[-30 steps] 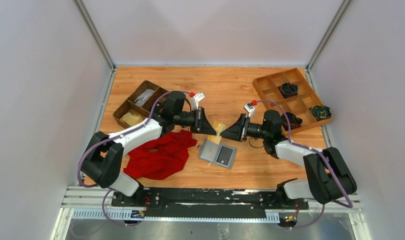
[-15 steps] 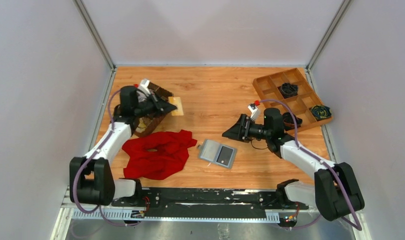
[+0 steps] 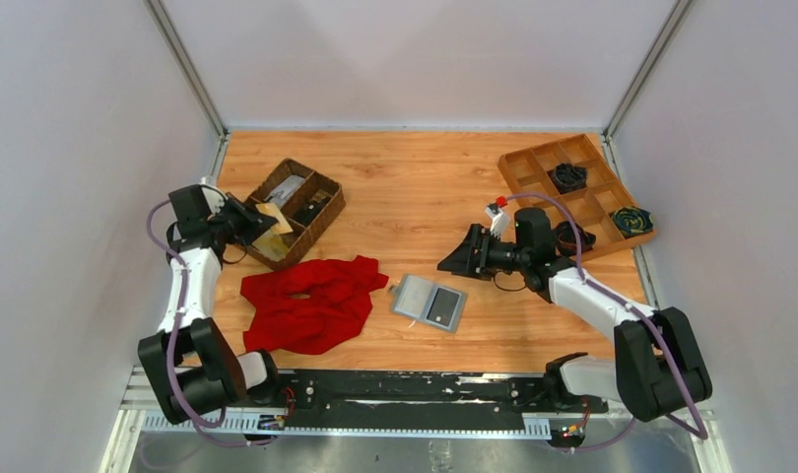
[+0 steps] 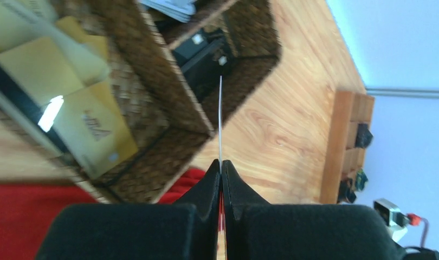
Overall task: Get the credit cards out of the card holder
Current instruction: Place the credit card in the storage box.
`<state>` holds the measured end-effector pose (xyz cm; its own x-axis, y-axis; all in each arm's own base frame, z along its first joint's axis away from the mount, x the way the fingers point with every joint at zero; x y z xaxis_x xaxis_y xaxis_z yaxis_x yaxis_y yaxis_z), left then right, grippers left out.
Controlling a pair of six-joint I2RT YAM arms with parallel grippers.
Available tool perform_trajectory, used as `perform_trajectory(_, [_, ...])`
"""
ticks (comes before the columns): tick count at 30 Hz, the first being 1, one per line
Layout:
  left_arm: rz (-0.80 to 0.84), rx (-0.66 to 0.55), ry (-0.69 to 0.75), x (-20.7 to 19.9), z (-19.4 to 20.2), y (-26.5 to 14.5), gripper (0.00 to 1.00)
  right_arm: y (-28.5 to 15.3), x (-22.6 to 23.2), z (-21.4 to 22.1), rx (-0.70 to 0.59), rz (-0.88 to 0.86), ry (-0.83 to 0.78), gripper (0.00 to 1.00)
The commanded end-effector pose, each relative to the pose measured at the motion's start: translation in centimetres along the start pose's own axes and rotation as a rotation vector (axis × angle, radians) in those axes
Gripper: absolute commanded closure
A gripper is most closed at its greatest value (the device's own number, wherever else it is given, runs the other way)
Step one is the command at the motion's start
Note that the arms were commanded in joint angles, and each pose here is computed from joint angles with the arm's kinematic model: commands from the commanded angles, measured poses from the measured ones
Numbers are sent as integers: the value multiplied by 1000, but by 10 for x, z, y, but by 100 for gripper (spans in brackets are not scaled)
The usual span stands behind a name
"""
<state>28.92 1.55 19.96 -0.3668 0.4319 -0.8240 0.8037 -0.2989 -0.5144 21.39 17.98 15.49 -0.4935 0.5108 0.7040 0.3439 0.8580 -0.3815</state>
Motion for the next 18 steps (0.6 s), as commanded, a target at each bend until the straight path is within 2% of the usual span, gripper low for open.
perform_trajectory(1, [-128,-38,12,32,-6,-2,100,-1,-4,-7,7,13,-13,26])
perform_trajectory(9, [-217,-79,-9,69,-6,18,100,1,-7,-11,12,24,0,27])
perform_trajectory(18, [-227,-63,-49,92,-7,43,100,4,-9,-10,17,20,21,27])
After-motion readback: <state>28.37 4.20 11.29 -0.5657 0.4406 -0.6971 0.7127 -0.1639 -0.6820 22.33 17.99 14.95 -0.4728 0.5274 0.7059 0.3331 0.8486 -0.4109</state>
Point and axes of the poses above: each gripper's point midway between its finger pads, its own y axis out along the fingers, its own x axis along the line the jaws close on, z = x × y, the point moved 6 cm from there along -y, back along the fingers, and after that the axes turned 14 degrees about -y, right-handed, at the moved point
